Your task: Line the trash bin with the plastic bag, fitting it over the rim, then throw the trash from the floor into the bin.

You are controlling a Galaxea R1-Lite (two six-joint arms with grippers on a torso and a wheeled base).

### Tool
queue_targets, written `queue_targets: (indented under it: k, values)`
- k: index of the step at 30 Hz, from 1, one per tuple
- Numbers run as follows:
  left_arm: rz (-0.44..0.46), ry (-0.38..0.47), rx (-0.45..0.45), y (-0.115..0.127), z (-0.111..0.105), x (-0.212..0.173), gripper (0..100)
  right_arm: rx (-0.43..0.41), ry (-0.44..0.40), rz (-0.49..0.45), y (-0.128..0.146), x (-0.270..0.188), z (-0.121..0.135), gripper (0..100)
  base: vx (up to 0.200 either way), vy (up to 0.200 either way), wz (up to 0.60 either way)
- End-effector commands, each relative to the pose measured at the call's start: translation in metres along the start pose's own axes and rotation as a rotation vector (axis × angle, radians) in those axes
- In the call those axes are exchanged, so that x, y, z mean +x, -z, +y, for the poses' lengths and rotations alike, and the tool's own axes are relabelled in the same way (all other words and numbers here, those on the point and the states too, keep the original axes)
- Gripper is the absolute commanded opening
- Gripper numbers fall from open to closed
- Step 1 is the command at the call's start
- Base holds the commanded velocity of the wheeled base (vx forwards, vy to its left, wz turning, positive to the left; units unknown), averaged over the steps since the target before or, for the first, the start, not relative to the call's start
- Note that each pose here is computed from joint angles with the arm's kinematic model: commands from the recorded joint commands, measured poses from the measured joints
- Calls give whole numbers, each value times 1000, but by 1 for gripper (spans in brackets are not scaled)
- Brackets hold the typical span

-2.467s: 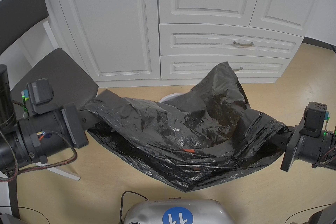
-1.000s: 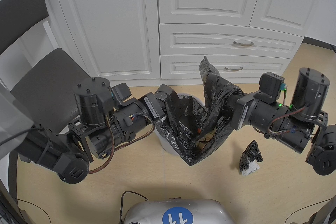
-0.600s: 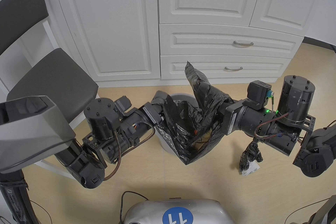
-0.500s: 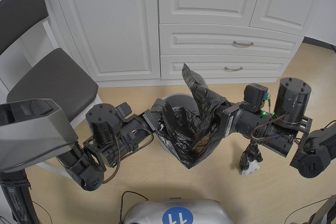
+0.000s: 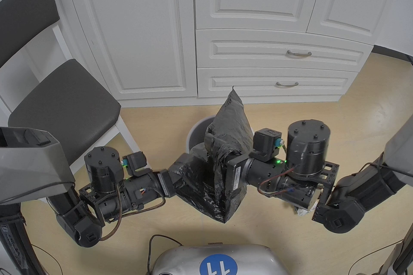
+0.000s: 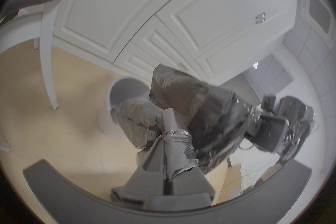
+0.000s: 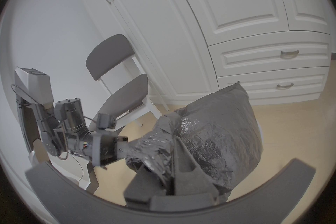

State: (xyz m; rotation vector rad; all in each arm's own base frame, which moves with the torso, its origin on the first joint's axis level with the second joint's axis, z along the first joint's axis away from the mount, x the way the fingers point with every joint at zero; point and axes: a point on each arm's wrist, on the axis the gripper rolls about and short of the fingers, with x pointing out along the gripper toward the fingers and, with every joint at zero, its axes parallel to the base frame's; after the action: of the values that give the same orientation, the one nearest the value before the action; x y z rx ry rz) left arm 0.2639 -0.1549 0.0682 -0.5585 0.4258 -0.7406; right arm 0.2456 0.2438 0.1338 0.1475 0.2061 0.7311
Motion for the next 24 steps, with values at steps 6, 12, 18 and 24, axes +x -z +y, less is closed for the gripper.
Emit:
queue_targets:
  k: [6,12,18,24]
  values:
    - [110,-59,6,29,26,-9,0,3,9,37,26,48,-1,0,0,0,0]
    - [134,-61,-2,42,35,8,100,6,15,32,29,52,4,0,0,0,0]
    - [132,-66,9,40,35,4,100,7,23,23,26,53,3,0,0,0,0]
    - [136,-72,8,39,33,-6,100,10,34,13,24,57,0,0,0,0,0]
